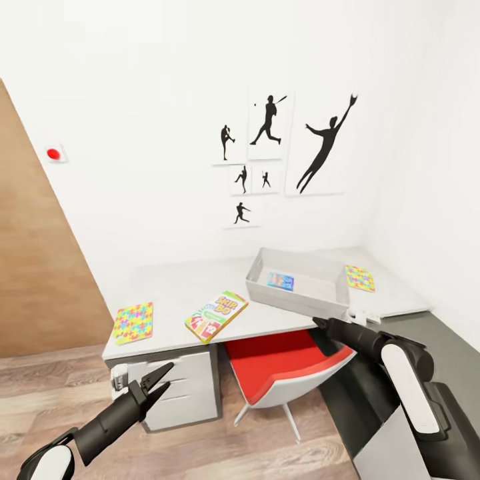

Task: Put all the toys in the child's room - the three board games (two on the bed and one on the table), the two jigsaw puzzles on the table, and the tennis ball on the table - inside the toy box on the table in the child's room.

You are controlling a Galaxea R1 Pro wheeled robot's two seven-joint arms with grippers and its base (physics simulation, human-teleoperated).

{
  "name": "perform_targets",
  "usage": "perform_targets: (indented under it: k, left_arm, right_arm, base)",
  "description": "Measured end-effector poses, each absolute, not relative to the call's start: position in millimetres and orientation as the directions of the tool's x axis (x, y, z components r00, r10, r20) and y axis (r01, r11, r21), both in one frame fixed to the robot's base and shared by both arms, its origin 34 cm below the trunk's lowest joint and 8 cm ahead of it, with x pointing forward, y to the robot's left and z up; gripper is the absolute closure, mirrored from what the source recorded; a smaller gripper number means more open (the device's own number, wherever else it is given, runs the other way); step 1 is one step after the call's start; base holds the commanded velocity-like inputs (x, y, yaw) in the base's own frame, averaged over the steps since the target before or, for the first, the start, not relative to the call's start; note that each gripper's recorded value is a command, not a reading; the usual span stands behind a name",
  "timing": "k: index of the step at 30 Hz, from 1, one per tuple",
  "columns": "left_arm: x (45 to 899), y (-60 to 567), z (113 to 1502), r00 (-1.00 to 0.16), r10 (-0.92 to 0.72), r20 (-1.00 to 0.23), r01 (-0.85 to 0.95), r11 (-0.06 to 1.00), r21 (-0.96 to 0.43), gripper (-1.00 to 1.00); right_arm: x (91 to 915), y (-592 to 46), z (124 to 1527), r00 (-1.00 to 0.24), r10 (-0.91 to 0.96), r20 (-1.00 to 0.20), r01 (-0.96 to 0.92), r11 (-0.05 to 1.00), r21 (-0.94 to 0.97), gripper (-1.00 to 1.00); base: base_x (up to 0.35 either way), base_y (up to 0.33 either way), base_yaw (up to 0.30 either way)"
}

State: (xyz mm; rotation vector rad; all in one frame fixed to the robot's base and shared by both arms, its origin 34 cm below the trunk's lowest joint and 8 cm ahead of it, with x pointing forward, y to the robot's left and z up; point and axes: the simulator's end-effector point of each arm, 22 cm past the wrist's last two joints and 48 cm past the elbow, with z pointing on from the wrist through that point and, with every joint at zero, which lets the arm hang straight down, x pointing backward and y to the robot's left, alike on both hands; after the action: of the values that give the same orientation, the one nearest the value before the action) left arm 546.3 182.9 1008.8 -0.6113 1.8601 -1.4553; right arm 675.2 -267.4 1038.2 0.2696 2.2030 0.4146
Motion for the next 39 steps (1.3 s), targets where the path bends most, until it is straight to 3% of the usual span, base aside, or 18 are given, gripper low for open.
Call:
perform_targets:
  k: [39]
  left_arm:
    - [545, 183, 1012, -0.649, -0.724, -0.232, 0.053, 0.262, -0.964, -1.00]
  right_arm:
    - [673, -265, 1053, -0.594, 0.327, -0.735, 0.033, 0.923, 0.384, -1.00]
  base:
    - [0.000, 0.000, 0.260]
